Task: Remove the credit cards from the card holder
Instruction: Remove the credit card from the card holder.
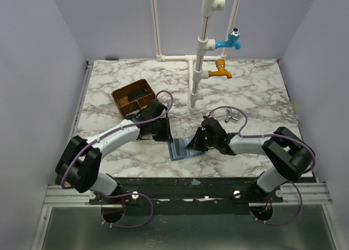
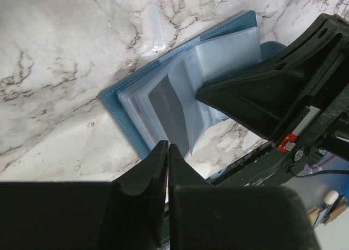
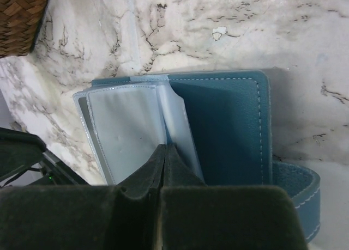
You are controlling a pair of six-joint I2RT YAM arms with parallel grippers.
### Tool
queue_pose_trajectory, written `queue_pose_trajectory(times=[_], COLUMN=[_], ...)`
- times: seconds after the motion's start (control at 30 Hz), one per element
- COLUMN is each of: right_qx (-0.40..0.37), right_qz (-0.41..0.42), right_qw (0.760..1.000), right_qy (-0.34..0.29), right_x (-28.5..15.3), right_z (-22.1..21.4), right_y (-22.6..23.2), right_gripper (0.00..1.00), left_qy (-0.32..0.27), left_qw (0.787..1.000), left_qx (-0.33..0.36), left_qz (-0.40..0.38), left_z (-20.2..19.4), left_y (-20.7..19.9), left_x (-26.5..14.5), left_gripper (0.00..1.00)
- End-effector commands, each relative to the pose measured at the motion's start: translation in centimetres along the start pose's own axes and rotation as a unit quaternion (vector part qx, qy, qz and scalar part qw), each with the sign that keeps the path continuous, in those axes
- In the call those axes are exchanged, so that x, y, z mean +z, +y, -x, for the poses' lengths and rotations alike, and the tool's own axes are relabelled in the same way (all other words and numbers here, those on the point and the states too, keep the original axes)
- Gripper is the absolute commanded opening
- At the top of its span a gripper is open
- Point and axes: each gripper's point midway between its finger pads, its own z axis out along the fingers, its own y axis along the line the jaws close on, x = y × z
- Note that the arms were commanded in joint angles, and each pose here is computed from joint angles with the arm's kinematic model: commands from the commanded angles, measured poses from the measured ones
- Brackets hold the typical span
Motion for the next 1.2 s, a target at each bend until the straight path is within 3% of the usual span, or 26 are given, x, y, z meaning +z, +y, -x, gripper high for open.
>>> queue_pose_trajectory(times=[0.0,0.6,0.93,1.1,1.17], right_qx=[0.017,0.023,0.003,-0.011,-0.015], right_qz=[-0.031,-0.036,-0.013,-0.009,-0.007], right_qw=[0.998,0.997,0.999,1.0,1.0], right_qy=[0.053,0.057,0.032,0.013,0.006], right_x=[0.3,0.3,-0.3,-1.1,-1.5], right_z=[-3.1,-3.4,-1.1,0.7,1.3], right_y=[-3.1,-3.9,-1.1,0.7,1.4], right_gripper=[0.01,0.01,0.01,0.12,0.22], left_qy=[0.004,0.035,0.043,0.047,0.048], left_qw=[1.0,0.999,0.999,0.998,0.998], left_qx=[0.009,0.021,0.034,0.041,0.044], left_qz=[-0.02,0.001,-0.006,-0.009,-0.011], left_z=[0.5,-0.3,-0.5,-0.6,-0.6], left_y=[-1.5,-0.8,-2.0,-2.6,-2.9], left_x=[1.1,4.6,5.1,5.3,5.4], left_gripper=[0.03,0.0,0.0,0.0,0.0])
